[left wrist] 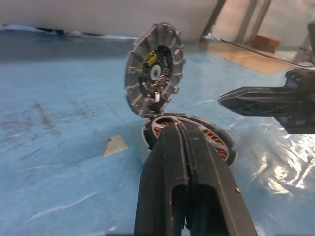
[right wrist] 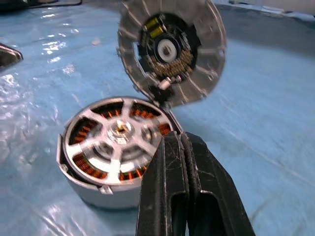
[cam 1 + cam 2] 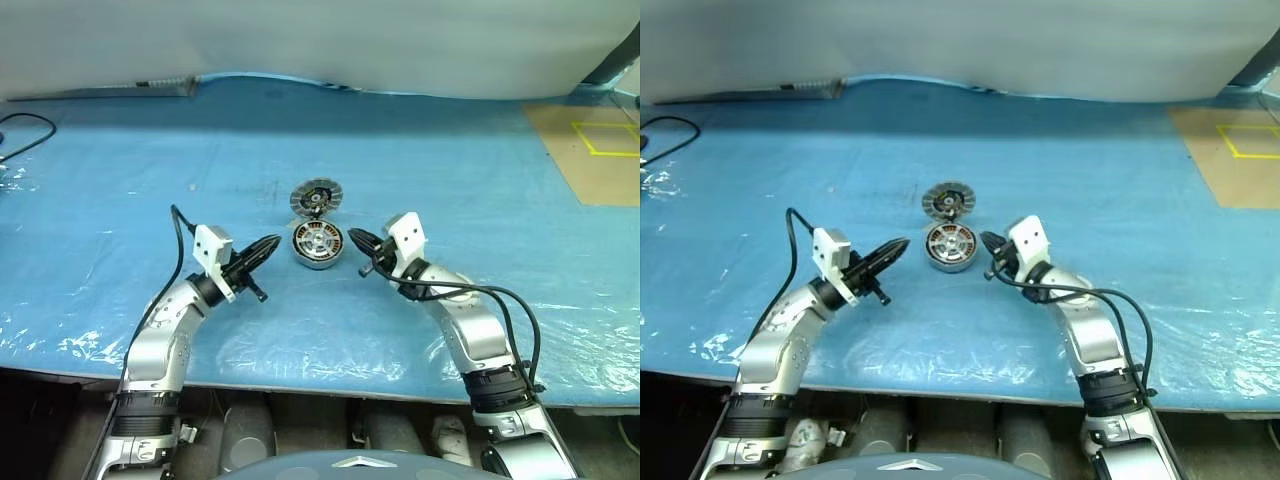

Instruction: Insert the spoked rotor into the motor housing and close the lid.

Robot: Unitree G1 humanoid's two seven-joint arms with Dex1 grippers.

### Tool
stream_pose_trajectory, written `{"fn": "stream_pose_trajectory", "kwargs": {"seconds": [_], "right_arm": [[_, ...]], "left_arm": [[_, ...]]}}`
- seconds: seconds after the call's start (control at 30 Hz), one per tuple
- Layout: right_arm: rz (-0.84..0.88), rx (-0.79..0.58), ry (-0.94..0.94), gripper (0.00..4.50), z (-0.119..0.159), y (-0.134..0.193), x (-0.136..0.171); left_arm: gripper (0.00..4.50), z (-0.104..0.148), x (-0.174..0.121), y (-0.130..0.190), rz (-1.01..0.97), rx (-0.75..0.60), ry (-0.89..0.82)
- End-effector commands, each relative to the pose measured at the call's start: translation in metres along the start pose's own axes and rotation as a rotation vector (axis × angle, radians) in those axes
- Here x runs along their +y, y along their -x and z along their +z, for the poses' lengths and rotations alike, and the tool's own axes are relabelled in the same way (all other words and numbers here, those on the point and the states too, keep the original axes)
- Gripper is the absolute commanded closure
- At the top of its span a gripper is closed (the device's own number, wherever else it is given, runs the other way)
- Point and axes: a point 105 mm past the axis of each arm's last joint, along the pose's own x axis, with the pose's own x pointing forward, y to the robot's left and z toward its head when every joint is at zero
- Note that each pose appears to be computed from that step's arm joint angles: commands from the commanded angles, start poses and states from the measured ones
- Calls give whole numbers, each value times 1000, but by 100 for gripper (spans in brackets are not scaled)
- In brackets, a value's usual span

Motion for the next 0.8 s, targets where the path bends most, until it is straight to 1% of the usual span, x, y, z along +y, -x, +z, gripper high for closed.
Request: {"fn": "stream_pose_trajectory", "kwargs": {"seconds": [0.03, 0.1, 0.2, 0.33, 0.47, 0.6, 0.67, 0.8], "right_arm": [[73, 9, -44, 450, 20, -10, 17], [78, 55, -45, 450, 18, -19, 22], [90, 86, -48, 450, 19, -29, 29], [117, 120, -38, 450, 14, -44, 43], [132, 163, -21, 450, 2, -55, 52], [138, 184, 0, 450, -1, -64, 56], [140, 181, 3, 450, 1, -68, 57], [156, 124, -35, 450, 22, -66, 53]], "left_arm": [[446, -5, -2, 6, 7, -19, -3], [446, -8, -2, 6, 20, -20, 0], [446, -9, -5, 5, 17, -30, 10], [446, -22, -12, 7, -26, 31, -12], [446, -32, -15, 6, -44, 55, -21], [446, -38, -17, 6, -52, 62, -15], [446, -40, -19, 6, -63, 67, -11], [446, -38, -20, 5, -68, 56, -8]]}}
